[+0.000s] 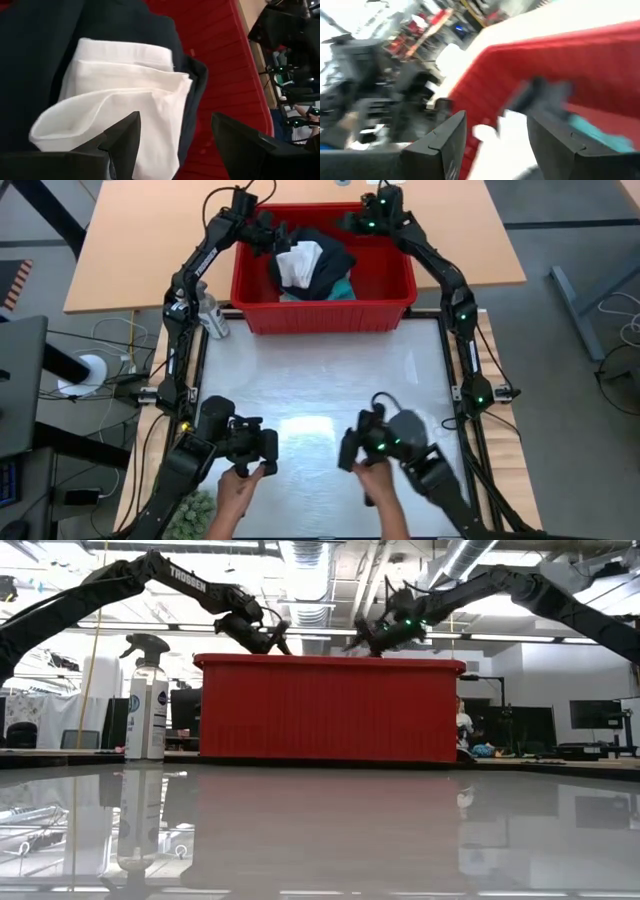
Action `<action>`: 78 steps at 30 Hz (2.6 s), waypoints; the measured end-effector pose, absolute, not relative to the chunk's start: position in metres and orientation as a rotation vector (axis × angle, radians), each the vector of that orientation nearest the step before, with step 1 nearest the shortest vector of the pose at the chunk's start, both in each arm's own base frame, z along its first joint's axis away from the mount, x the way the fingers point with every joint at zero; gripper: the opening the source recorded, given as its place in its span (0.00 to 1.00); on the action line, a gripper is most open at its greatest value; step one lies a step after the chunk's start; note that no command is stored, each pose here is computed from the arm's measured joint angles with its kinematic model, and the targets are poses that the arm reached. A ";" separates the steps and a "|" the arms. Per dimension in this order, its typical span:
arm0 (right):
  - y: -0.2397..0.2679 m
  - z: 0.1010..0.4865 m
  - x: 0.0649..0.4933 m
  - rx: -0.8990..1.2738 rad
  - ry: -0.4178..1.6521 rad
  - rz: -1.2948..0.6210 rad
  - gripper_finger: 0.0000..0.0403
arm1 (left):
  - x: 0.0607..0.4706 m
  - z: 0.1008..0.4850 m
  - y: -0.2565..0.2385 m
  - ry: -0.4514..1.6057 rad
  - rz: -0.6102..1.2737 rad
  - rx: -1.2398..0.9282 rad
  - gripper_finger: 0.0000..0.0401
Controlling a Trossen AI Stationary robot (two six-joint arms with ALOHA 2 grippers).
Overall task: Fold Laundry from Bin
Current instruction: Put the stacked clothes into the red bin, then return to Home Position
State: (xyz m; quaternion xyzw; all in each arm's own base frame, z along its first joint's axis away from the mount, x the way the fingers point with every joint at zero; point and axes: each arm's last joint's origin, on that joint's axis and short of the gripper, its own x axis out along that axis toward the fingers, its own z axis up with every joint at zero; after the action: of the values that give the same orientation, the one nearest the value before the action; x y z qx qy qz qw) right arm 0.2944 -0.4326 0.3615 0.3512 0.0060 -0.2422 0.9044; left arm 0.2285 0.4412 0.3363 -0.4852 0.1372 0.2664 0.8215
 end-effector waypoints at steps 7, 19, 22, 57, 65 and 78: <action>-0.405 0.358 0.345 0.602 -0.001 -0.383 0.52 | 0.225 0.337 0.444 0.279 0.588 -1.023 0.57; -0.402 0.319 0.384 0.468 0.005 -0.426 0.37 | 0.221 0.336 0.446 0.278 0.617 -1.016 0.57; -0.411 0.285 0.392 0.548 0.051 -0.439 0.33 | 0.221 0.336 0.446 0.283 0.612 -1.014 0.57; -0.453 0.282 0.315 0.704 0.216 -0.633 0.18 | 0.222 0.337 0.445 0.289 0.512 -0.984 0.57; -0.425 0.386 0.269 0.527 0.079 -0.509 0.22 | 0.220 0.375 0.432 0.199 0.323 -0.813 0.57; -0.233 0.559 0.184 0.054 0.023 -0.040 0.22 | 0.186 0.538 0.289 -0.003 0.247 -0.219 0.57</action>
State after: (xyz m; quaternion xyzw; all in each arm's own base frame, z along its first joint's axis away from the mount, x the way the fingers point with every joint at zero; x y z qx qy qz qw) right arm 0.1838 -0.2326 0.5590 0.0270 0.0113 -0.0200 0.9994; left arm 0.1859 0.2892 0.5381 -0.1091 -0.0014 0.1230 0.9864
